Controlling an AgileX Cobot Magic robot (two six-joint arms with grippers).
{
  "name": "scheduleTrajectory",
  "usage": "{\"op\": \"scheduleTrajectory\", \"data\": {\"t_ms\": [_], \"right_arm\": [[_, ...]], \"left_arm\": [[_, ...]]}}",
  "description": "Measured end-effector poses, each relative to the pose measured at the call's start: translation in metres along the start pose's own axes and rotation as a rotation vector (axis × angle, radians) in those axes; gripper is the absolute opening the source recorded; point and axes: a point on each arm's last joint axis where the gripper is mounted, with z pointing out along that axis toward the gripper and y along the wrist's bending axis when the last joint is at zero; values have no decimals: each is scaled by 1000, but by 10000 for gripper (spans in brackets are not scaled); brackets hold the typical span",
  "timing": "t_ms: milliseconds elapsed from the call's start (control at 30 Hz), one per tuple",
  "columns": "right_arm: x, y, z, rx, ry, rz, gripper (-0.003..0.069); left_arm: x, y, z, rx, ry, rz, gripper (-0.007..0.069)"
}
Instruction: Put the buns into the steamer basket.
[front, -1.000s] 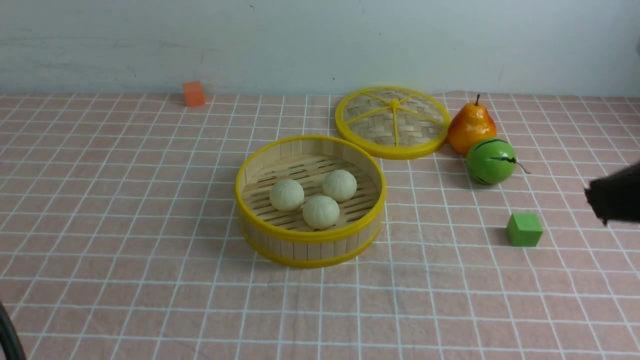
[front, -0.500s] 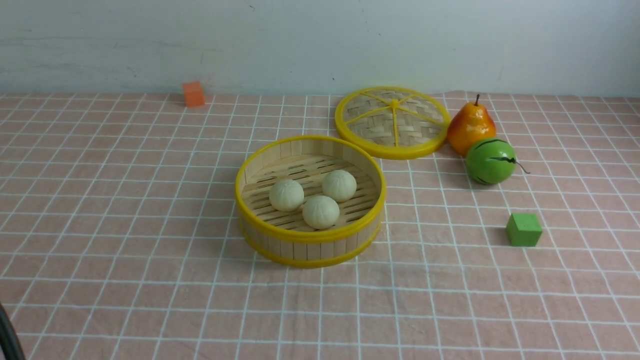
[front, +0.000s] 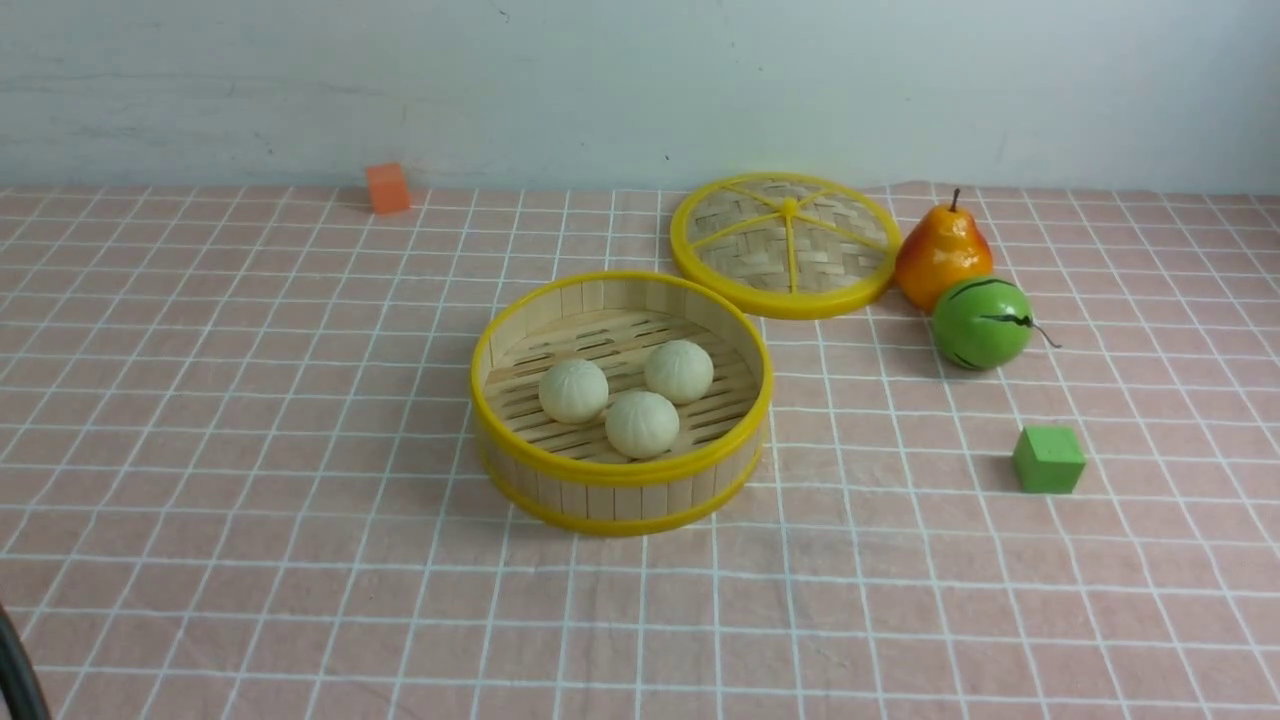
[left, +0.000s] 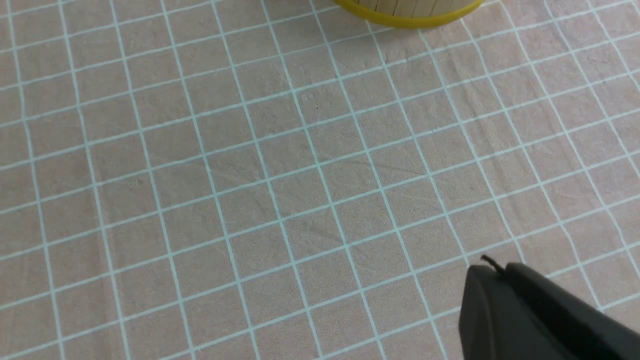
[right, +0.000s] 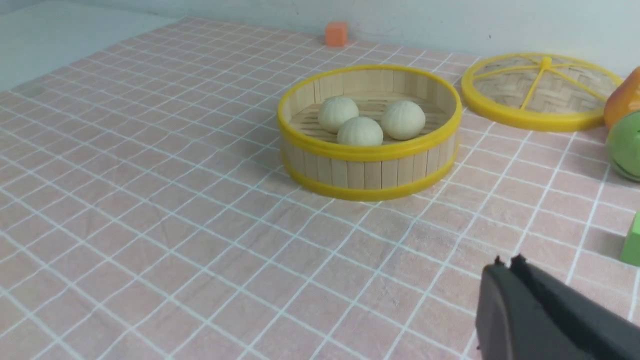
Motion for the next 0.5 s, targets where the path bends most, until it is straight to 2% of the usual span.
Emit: {"op": "scheduleTrajectory", "data": {"t_ms": [100,233,400,433,500], "right_arm": [[23,-9,8,74,-71,-28,-21],[45,-20,10,213,-111,30,-21],[62,-39,7,517,-76,127,-21],[62,-39,7,510,-77,127,-21],[63,-42,5,576,-68,141,-21]], "left_arm": [[0,0,0,0,0,0,13],[0,0,0,0,0,0,17],[0,0,0,0,0,0,20],[0,0,0,0,0,0,20],[0,0,0,0,0,0,21]]}}
